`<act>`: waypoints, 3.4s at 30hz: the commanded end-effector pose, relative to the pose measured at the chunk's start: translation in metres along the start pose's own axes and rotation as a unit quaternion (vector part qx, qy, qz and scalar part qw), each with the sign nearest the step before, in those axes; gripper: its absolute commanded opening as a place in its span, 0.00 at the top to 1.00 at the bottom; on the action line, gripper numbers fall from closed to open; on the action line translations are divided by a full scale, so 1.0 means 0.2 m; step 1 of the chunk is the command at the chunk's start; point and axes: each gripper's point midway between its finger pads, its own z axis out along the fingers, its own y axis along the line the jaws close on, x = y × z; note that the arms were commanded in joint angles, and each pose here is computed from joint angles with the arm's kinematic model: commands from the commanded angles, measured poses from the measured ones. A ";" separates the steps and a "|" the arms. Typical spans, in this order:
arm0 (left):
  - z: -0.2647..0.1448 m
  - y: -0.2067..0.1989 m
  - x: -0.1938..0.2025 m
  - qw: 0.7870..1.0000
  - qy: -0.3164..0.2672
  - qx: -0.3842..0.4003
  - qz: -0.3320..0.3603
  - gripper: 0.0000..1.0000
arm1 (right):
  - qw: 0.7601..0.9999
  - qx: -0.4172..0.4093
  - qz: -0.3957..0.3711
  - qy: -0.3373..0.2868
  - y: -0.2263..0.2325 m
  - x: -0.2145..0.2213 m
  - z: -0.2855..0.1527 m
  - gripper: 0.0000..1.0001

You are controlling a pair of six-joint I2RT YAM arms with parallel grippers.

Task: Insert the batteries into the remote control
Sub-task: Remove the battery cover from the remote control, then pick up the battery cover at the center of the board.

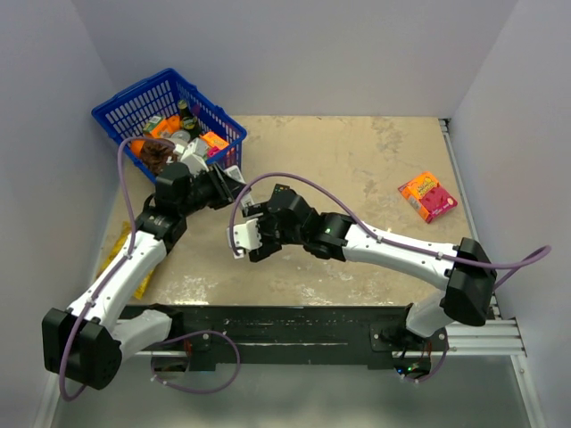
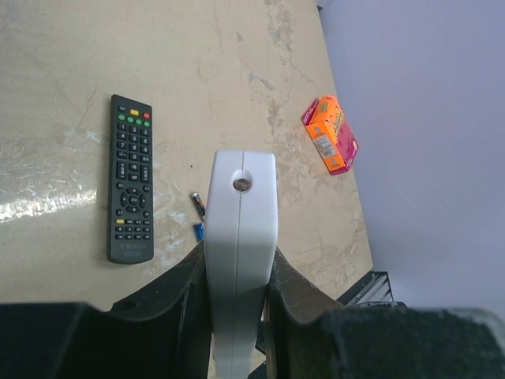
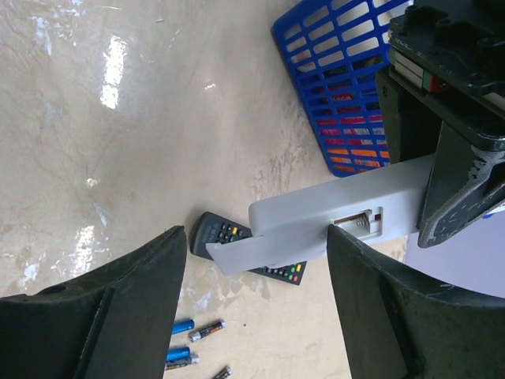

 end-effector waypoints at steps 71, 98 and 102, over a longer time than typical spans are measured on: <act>-0.22 0.06 -0.18 0.971 -0.198 -0.025 0.129 1.00 | 0.800 -0.064 0.509 0.310 0.77 0.60 -0.17 0.30; -0.30 0.06 -0.20 0.966 -0.205 -0.045 0.153 1.00 | 0.789 -0.089 0.432 0.428 1.03 0.71 -0.12 0.47; -0.30 0.06 -0.19 0.966 -0.205 -0.045 0.153 1.00 | 0.784 -0.083 0.438 0.432 1.04 0.72 -0.12 0.53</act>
